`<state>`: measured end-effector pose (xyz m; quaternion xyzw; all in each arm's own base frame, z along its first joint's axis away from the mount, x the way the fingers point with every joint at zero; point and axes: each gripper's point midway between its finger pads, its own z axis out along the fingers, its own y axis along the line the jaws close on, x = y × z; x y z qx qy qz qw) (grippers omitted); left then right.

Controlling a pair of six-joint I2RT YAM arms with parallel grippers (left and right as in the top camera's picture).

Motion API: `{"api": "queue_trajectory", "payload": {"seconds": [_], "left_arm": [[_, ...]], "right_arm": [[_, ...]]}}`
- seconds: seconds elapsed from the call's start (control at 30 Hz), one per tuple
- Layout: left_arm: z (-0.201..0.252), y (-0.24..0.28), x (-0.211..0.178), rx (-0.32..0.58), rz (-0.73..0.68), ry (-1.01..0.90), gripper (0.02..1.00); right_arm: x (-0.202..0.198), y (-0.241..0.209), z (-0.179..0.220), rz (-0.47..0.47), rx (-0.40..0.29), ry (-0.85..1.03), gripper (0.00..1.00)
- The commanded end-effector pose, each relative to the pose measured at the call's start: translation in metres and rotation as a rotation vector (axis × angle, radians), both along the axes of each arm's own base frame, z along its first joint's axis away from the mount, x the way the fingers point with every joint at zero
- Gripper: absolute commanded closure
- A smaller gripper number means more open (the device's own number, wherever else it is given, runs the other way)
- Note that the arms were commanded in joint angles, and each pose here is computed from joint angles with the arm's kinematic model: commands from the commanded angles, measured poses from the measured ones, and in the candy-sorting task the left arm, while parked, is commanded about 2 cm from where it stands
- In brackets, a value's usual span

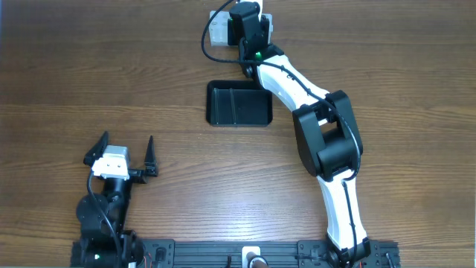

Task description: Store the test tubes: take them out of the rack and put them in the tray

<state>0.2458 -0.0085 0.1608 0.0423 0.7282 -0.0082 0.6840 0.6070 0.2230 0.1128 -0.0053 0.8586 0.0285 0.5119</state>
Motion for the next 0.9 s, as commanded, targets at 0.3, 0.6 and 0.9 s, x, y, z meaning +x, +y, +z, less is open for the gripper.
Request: {"api": "queue_trajectory", "payload": {"seconds": [0.3, 0.6, 0.9], "left_arm": [[-0.002, -0.001, 0.0, 0.013, -0.009, 0.0, 0.018], [-0.002, -0.001, 0.0, 0.013, -0.009, 0.0, 0.018], [-0.002, -0.001, 0.0, 0.013, -0.008, 0.0, 0.018]], "right_arm": [[-0.008, -0.008, 0.095, -0.008, 0.031, -0.111, 0.908], [-0.042, -0.021, 0.204, 0.001, 0.077, -0.238, 0.89], [-0.098, -0.034, 0.211, 0.049, 0.064, -0.053, 0.915]]}}
